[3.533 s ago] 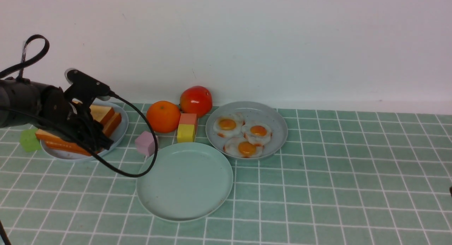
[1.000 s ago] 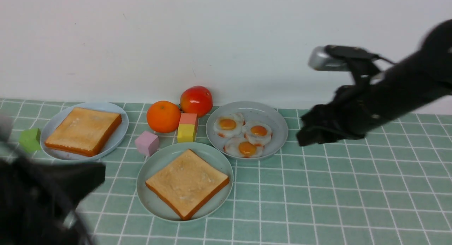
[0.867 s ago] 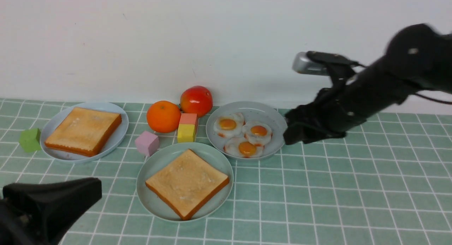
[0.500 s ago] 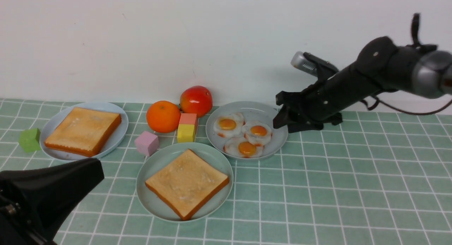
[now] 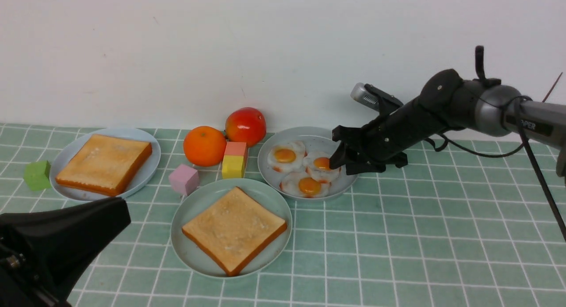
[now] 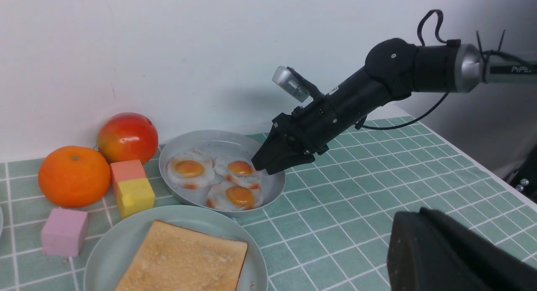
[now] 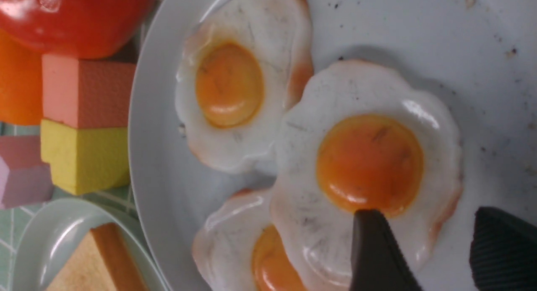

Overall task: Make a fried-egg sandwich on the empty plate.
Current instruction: Use the right arm to grab a fried egg

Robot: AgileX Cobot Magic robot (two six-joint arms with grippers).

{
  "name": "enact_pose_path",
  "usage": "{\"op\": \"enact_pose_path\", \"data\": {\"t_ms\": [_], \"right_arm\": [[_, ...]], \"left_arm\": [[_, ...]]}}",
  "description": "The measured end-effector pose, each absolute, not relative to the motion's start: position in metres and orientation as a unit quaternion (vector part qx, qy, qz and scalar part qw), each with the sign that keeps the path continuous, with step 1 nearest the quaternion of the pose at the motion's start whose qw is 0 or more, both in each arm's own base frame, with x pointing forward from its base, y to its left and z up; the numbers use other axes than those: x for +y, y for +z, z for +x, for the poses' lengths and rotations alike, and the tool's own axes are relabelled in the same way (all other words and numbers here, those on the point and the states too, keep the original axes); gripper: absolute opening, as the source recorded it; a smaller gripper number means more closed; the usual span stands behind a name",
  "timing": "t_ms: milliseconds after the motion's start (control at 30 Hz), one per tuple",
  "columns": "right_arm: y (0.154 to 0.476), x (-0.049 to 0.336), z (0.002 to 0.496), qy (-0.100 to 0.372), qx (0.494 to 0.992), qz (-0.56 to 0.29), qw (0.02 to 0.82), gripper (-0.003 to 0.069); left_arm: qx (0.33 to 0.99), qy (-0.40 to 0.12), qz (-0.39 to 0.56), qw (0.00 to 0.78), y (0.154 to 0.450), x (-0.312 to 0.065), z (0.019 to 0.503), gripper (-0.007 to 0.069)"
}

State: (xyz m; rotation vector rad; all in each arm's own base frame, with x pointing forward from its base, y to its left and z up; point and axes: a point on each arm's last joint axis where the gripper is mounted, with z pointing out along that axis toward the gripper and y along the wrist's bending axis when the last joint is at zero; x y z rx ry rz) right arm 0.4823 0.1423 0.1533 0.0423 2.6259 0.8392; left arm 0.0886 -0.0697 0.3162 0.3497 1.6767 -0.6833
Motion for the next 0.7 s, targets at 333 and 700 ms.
{"op": "enact_pose_path", "data": {"t_ms": [333,700], "right_arm": [[0.146,0.147,0.486,0.305,0.931,0.028,0.197,0.0353],[0.141,0.147,0.489,0.306,0.930,0.024,0.204,0.0347]], "left_arm": [[0.725,-0.296,0.150,0.604,0.316,-0.070,0.089,-0.0013],[0.724,-0.298,0.149,0.604,0.316,-0.070,0.089,-0.0011]]}}
